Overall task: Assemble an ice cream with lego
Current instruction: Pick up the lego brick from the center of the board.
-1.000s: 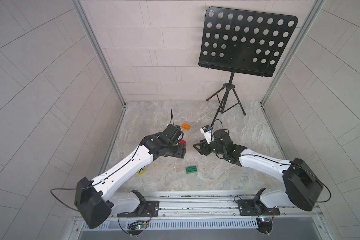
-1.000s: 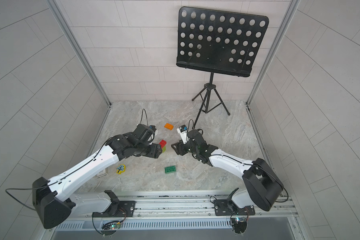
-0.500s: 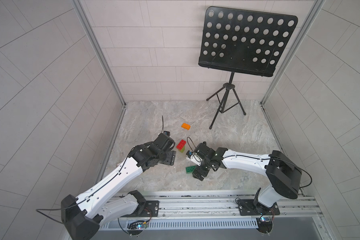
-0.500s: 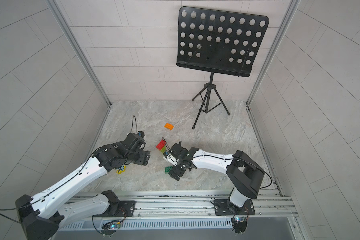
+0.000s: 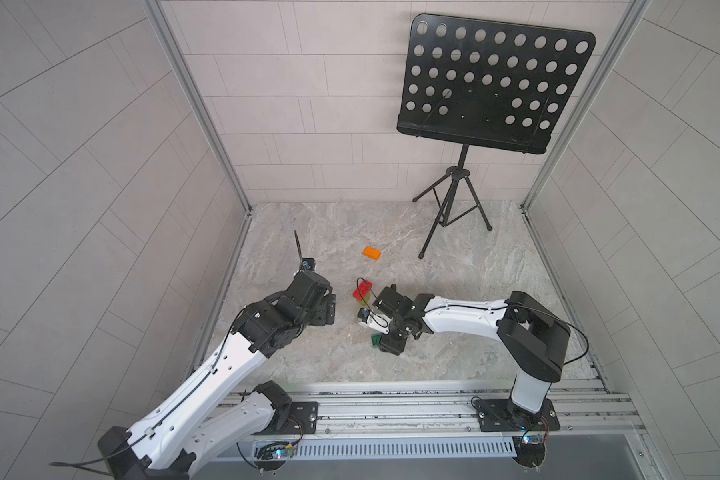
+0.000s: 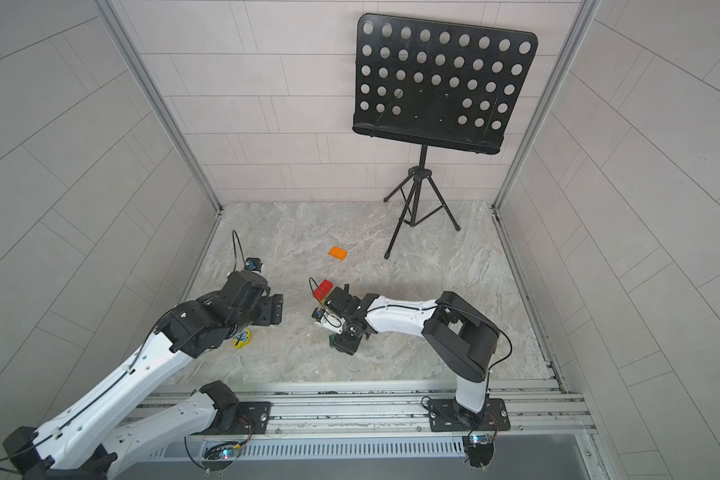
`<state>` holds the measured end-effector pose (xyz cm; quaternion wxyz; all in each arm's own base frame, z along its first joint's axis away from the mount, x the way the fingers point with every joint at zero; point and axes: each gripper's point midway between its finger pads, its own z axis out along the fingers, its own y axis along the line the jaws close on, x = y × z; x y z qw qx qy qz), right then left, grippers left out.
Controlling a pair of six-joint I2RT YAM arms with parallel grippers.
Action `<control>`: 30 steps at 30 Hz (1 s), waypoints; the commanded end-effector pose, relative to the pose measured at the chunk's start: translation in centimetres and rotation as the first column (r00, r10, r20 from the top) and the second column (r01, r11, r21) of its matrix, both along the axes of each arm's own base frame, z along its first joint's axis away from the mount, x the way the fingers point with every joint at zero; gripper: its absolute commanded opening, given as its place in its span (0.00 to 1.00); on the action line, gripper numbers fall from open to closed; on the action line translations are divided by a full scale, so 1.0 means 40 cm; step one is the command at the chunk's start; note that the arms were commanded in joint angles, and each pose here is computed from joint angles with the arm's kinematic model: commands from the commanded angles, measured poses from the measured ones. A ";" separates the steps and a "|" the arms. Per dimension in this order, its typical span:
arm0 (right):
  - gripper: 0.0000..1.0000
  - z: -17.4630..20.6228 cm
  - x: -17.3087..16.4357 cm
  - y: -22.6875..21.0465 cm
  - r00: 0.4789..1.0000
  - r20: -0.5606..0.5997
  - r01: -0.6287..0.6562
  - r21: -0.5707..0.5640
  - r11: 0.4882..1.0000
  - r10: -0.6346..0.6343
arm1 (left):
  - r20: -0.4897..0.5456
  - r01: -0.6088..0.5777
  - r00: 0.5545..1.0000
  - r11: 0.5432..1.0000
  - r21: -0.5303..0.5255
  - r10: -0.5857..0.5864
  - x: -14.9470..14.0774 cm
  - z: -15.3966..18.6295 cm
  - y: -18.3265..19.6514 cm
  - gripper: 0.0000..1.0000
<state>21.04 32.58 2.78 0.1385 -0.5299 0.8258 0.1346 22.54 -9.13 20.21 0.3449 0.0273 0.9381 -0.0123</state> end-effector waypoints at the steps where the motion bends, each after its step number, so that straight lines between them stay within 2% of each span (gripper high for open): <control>1: 0.35 0.055 0.001 0.017 0.999 -0.044 0.028 0.093 0.995 -0.024 | 0.000 -0.027 1.000 1.000 0.000 0.027 0.001 -0.004 0.012 0.91; 3: 0.23 0.097 0.007 0.026 0.989 -0.128 0.096 0.205 0.974 -0.071 | -0.003 -0.014 1.000 1.000 -0.023 0.014 -0.001 -0.003 0.002 0.90; 6: 0.17 0.172 0.031 0.026 0.954 -0.270 0.230 0.374 0.898 -0.132 | -0.008 0.035 0.999 0.997 -0.070 -0.036 -0.005 -0.004 -0.026 0.90; 9: 0.14 0.262 0.052 0.025 0.892 -0.430 0.374 0.524 0.765 -0.142 | -0.004 0.096 0.995 0.983 -0.158 -0.098 -0.009 0.016 -0.073 0.89; 10: 0.14 0.306 0.073 0.022 0.862 -0.486 0.440 0.578 0.687 -0.144 | 0.004 0.144 0.989 0.966 -0.216 -0.146 -0.012 0.029 -0.106 0.88; 12: 0.13 0.388 0.120 0.002 0.803 -0.581 0.564 0.665 0.489 -0.135 | 0.037 0.201 0.979 0.916 -0.347 -0.201 -0.015 0.063 -0.167 0.88; 14: 0.10 0.467 0.163 -0.032 0.746 -0.657 0.657 0.699 0.282 -0.107 | 0.080 0.219 0.975 0.838 -0.499 -0.207 -0.005 0.100 -0.226 0.88; 15: 0.09 0.505 0.176 -0.042 0.733 -0.675 0.674 0.707 0.213 -0.081 | 0.097 0.221 0.975 0.798 -0.561 -0.202 0.002 0.114 -0.250 0.88; 18: 0.01 0.530 0.217 -0.110 0.628 -0.776 0.777 0.629 0.004 -0.055 | 0.121 0.187 0.982 0.649 -0.737 -0.145 0.038 0.145 -0.312 0.88; 20: 0.00 0.546 0.241 -0.145 0.579 -0.815 0.810 0.577 -0.108 -0.021 | 0.143 0.182 0.983 0.542 -0.820 -0.114 0.069 0.166 -0.349 0.86; 21: 0.00 0.553 0.248 -0.154 0.558 -0.830 0.822 0.552 -0.143 0.005 | 0.156 0.188 0.982 0.508 -0.841 -0.106 0.081 0.171 -0.360 0.86; 22: 0.00 0.558 0.254 -0.154 0.529 -0.848 0.841 0.519 -0.151 0.033 | 0.160 0.187 0.982 0.487 -0.853 -0.097 0.096 0.168 -0.372 0.85; 24: 0.00 0.578 0.254 -0.146 0.518 -0.853 0.851 0.506 -0.138 0.069 | 0.162 0.185 0.983 0.469 -0.864 -0.088 0.116 0.161 -0.385 0.84; 27: 0.00 0.611 0.244 -0.139 0.521 -0.847 0.852 0.510 -0.114 0.108 | 0.186 0.213 0.977 0.398 -0.893 -0.105 0.137 0.178 -0.420 0.81; 30: 0.00 0.621 0.236 -0.132 0.497 -0.857 0.868 0.489 -0.084 0.140 | 0.208 0.228 0.973 0.340 -0.912 -0.096 0.154 0.200 -0.437 0.81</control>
